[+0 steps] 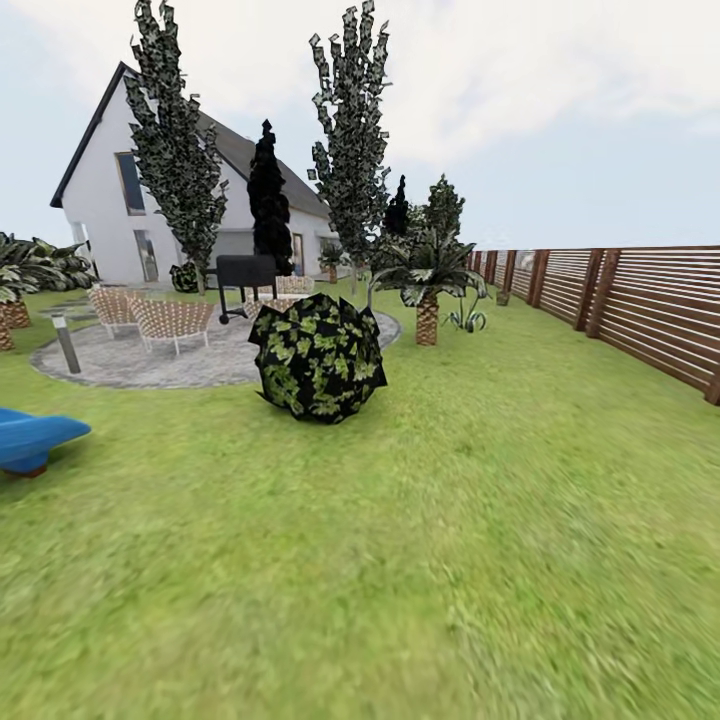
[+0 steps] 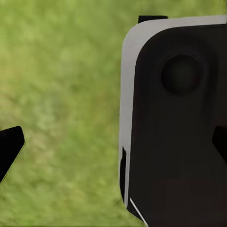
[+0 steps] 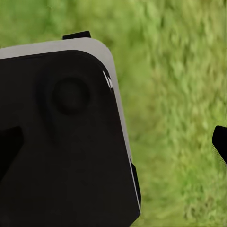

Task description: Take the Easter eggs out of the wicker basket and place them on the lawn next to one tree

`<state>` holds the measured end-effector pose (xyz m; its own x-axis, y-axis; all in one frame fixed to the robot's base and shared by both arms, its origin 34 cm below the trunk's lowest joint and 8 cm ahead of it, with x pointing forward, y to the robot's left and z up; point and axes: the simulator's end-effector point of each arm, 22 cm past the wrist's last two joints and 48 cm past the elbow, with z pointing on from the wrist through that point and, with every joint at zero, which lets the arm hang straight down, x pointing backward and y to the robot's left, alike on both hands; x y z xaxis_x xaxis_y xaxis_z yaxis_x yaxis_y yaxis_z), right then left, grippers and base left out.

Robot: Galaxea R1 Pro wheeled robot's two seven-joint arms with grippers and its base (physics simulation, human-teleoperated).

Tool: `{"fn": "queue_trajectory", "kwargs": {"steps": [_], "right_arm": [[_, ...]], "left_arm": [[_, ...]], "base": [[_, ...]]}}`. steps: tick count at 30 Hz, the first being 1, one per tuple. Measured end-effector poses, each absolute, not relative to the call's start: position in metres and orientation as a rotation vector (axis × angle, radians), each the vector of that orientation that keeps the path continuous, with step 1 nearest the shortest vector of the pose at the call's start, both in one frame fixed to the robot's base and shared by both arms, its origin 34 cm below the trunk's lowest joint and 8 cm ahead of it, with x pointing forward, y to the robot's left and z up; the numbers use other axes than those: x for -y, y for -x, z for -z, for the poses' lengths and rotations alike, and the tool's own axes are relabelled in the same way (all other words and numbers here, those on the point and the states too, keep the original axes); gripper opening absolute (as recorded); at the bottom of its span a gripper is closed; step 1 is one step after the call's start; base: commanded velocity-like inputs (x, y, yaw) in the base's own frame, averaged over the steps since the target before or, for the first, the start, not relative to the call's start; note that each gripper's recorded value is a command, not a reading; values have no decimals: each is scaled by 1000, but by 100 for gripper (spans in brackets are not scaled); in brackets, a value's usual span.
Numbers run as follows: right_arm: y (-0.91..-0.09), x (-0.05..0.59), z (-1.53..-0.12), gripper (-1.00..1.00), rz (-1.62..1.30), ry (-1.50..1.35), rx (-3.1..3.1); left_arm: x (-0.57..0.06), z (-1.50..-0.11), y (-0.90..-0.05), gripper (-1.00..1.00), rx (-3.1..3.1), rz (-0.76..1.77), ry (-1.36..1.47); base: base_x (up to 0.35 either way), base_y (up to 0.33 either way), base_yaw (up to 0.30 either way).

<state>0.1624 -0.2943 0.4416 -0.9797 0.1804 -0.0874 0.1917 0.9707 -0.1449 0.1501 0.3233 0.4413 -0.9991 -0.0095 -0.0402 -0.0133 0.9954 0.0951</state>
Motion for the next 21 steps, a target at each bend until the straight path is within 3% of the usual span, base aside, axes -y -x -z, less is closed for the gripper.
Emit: {"fn": "queue_trajectory", "kwargs": {"steps": [21], "right_arm": [[-162,294,-442,100,233,-287,-3046]], "left_arm": [[-322,-441,-150,100,-3100,-146,18]], "base": [[328,0,0]]}}
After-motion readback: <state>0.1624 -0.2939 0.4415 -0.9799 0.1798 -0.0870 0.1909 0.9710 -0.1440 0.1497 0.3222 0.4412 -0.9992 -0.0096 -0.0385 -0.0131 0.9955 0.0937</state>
